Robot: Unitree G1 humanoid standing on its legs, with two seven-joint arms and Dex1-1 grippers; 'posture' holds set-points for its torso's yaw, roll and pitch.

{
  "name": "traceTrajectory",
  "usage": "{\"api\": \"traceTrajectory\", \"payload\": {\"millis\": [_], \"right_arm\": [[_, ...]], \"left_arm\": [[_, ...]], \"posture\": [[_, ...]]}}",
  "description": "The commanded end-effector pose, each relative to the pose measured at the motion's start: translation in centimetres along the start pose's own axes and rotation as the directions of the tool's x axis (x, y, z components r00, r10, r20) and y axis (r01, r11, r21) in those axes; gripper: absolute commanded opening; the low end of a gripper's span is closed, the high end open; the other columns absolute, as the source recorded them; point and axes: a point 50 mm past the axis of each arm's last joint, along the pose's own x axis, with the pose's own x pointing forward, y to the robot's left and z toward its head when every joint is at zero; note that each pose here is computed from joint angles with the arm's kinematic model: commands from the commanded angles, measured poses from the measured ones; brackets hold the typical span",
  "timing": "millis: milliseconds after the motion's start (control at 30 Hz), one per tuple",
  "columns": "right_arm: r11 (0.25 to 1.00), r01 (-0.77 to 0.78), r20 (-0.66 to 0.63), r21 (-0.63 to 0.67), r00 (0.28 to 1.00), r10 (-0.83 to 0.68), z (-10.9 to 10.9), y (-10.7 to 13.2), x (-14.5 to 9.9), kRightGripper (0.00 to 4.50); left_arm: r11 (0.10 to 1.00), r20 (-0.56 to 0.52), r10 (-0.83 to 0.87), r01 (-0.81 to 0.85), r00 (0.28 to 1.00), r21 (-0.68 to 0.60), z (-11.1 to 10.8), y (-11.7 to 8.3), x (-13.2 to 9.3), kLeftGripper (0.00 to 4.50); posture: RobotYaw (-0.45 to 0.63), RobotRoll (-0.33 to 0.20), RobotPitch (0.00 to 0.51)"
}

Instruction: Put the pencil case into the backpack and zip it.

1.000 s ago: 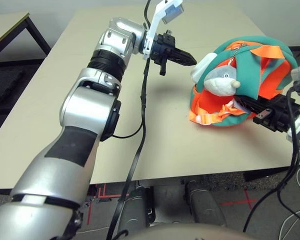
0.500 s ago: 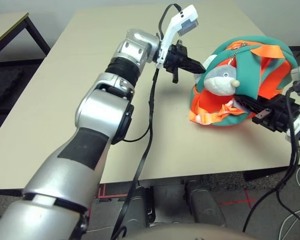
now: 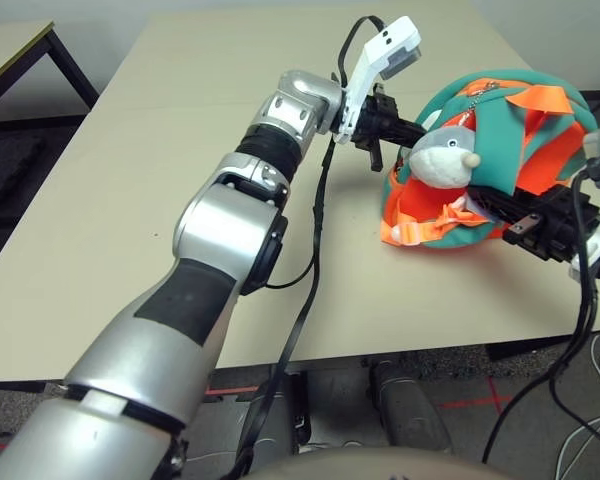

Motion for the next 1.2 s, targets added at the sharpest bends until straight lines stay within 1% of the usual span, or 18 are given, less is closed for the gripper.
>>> {"api": "traceTrajectory", "payload": {"millis": [33, 167, 267, 433, 600, 800, 967, 1033, 1133, 1200], "right_arm": [[0.999, -0.042, -0.014, -0.001, 0.999, 0.042, -0.2, 0.5, 0.3, 0.17], [0.999, -0.048, -0.013, -0.003, 0.999, 0.048, -0.1, 0.5, 0.4, 0.17], [0.999, -0.052, -0.010, -0.007, 0.999, 0.052, 0.0, 0.4, 0.5, 0.17], [0.998, -0.055, -0.010, -0.010, 0.998, 0.055, 0.2, 0.4, 0.6, 0.17], [0.999, -0.050, -0.006, -0.009, 0.999, 0.050, 0.2, 0.6, 0.5, 0.17], [0.999, -0.040, -0.005, -0.005, 0.999, 0.040, 0.2, 0.6, 0.3, 0.17], [0.999, -0.037, -0.003, -0.004, 0.999, 0.037, 0.1, 0.7, 0.4, 0.17], [0.999, -0.035, -0.002, -0.005, 0.999, 0.035, 0.1, 0.6, 0.4, 0.17], [0.999, -0.034, -0.002, -0.003, 0.999, 0.034, 0.0, 0.6, 0.4, 0.17], [0.999, -0.033, -0.003, -0.004, 0.999, 0.033, 0.0, 0.5, 0.4, 0.17]], "left_arm": [[0.999, -0.008, 0.034, -0.034, 0.999, 0.004, 0.1, 0.4, -1.1, 0.00], [0.998, -0.029, 0.066, -0.066, 0.997, -0.007, -0.7, 0.7, -1.6, 0.00], [0.999, -0.038, 0.045, -0.046, 0.998, -0.025, -1.4, 0.4, -0.9, 0.00], [0.999, -0.032, 0.005, -0.006, 0.999, -0.046, -1.9, -0.3, 0.7, 0.00], [0.998, -0.025, 0.002, -0.004, 1.000, -0.060, -2.3, -0.7, 2.1, 0.00], [0.998, -0.041, 0.018, -0.020, 0.999, -0.055, -2.9, -1.2, 3.6, 0.00], [0.997, -0.032, 0.015, -0.017, 0.999, -0.071, -3.3, -1.5, 4.5, 0.00], [0.998, -0.022, 0.022, -0.023, 1.000, -0.066, -3.2, -1.5, 4.5, 0.00], [0.999, -0.005, 0.049, -0.049, 0.999, -0.003, -1.9, -0.9, 3.5, 0.00], [0.996, 0.035, 0.067, -0.069, 0.997, 0.053, 0.0, -0.2, 2.0, 0.00]], "posture": [[-0.30, 0.000, 0.114], [-0.30, 0.000, 0.114], [-0.30, 0.000, 0.112], [-0.32, 0.000, 0.114], [-0.34, 0.000, 0.116], [-0.36, 0.000, 0.115], [-0.36, 0.000, 0.111], [-0.35, 0.000, 0.107], [-0.34, 0.000, 0.106], [-0.33, 0.000, 0.103]]}}
